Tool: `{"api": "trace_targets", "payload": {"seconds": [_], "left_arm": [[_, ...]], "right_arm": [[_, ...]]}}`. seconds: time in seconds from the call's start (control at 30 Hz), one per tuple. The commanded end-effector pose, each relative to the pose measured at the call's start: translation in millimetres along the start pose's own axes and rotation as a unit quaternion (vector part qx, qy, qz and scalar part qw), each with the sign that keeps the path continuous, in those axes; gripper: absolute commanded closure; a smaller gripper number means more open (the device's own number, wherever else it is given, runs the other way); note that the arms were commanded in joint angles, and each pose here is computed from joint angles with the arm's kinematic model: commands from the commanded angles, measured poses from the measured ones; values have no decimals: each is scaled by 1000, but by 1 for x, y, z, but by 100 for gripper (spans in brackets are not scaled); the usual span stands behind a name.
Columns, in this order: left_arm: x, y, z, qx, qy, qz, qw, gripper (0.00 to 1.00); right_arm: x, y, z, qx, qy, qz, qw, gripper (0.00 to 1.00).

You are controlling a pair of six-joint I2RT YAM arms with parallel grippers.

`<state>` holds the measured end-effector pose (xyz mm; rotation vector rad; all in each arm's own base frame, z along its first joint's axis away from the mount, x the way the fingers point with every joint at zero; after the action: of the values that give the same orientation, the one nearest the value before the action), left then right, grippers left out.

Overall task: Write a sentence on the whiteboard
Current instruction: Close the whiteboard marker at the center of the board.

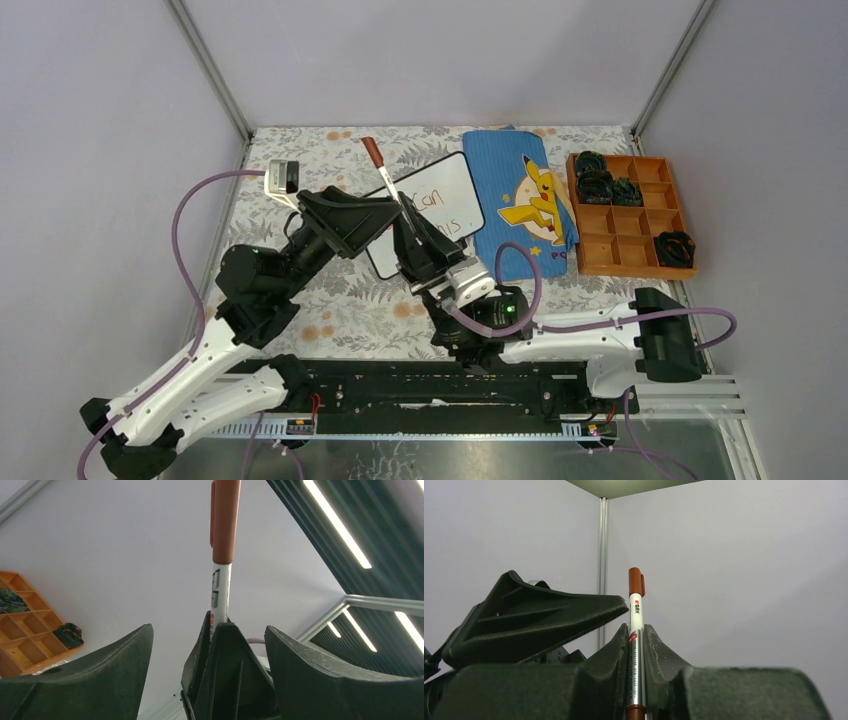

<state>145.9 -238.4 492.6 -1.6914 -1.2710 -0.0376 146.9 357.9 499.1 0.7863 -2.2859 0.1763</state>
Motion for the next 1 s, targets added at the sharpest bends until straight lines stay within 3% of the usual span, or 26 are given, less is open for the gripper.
{"api": "trace_targets", "payload": {"seconds": [0.0, 0.27, 0.73, 0.97], "left_arm": [[17, 0, 7, 27, -32, -37, 998, 10], [57, -8, 6, 75, -84, -142, 983, 7], [49, -17, -11, 32, -62, -162, 984, 15], [48, -14, -15, 39, -60, -154, 985, 28]], "right_arm": [[40, -29, 0, -29, -50, -67, 996, 100], [34, -20, 21, 49, 6, -112, 992, 100], [37, -10, 33, 104, 34, -155, 982, 100], [35, -11, 33, 99, 36, -156, 982, 100]]}}
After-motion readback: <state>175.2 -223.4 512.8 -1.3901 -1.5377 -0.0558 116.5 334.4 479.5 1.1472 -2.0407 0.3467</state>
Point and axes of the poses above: each gripper's point midway between its finger pads, its own z axis back along the fingers, its own y axis along the line the jaws close on, x = y × z, the point moved 1 cm from there along z, back along the fingers, and after that the axes turned 10 degrees about -z, right-handed, at the moved point
